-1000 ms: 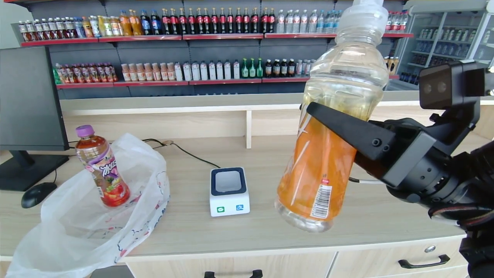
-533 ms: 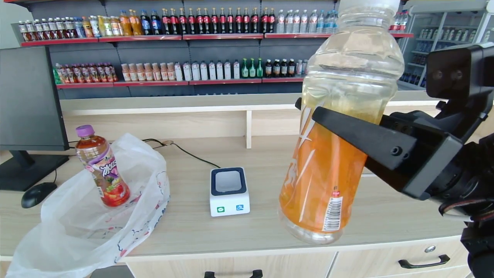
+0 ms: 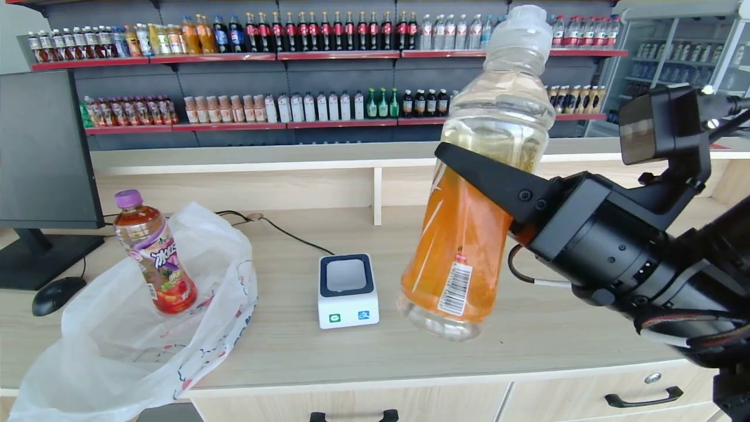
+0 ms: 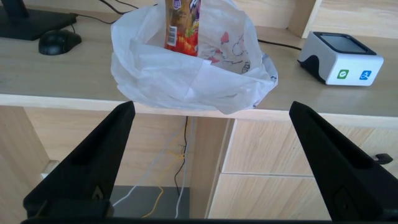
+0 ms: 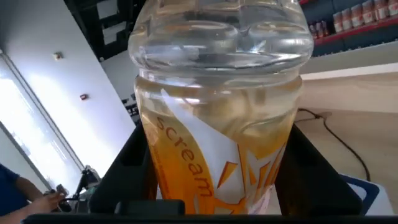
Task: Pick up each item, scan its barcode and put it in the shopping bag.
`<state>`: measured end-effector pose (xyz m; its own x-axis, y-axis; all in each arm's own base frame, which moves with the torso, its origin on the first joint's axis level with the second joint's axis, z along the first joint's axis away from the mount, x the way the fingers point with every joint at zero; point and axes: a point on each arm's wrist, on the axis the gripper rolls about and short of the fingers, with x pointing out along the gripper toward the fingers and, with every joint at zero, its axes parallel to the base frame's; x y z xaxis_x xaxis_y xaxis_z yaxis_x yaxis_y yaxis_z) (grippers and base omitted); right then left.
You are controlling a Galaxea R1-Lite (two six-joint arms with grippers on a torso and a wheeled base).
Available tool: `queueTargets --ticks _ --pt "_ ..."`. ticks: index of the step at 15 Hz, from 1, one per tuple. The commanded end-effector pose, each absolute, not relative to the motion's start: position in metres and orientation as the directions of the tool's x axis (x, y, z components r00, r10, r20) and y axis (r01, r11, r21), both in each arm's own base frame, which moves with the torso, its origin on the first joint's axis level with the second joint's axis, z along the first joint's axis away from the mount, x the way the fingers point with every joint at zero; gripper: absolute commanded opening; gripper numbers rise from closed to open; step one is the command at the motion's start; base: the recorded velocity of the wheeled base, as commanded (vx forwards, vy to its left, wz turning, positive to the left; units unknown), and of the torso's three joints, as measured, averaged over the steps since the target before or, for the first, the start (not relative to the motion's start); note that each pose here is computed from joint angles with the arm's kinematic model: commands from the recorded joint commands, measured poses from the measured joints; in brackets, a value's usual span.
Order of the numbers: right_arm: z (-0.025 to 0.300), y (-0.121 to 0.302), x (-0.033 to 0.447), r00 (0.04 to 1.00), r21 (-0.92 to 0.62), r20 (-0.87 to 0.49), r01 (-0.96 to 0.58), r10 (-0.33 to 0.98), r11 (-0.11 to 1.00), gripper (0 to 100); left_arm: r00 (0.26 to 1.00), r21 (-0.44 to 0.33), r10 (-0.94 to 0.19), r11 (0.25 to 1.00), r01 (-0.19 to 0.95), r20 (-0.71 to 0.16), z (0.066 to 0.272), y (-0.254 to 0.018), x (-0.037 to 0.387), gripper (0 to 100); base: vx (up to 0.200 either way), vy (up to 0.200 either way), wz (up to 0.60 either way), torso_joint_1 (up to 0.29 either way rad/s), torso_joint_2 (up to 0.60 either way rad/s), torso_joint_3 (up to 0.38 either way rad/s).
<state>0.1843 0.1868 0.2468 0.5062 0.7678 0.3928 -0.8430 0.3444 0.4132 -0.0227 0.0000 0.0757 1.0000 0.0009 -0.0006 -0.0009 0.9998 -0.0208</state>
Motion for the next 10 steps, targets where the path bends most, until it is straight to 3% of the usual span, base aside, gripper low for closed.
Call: queueTargets --ticks 1,4,10 --pt "0.254 0.185 0.175 0.508 0.376 0.411 -0.851 0.757 0.367 0 1.0 -0.021 0.002 1.0 -0.002 0.0 0.076 0.0 -0.023 100 0.0 0.0 0.0 0.0 0.0 0.0" --pt "0.251 0.185 0.178 0.548 0.309 0.402 -0.835 0.733 0.455 0 1.0 -0.021 0.002 1.0 -0.002 0.0 0.076 0.0 -0.023 100 0.0 0.0 0.0 0.0 0.0 0.0" --pt "0.209 0.167 0.19 0.785 0.151 0.243 -0.611 0.569 0.777 0 1.0 -0.021 0.002 1.0 -0.002 0.0 0.076 0.0 -0.023 100 0.0 0.0 0.0 0.0 0.0 0.0"
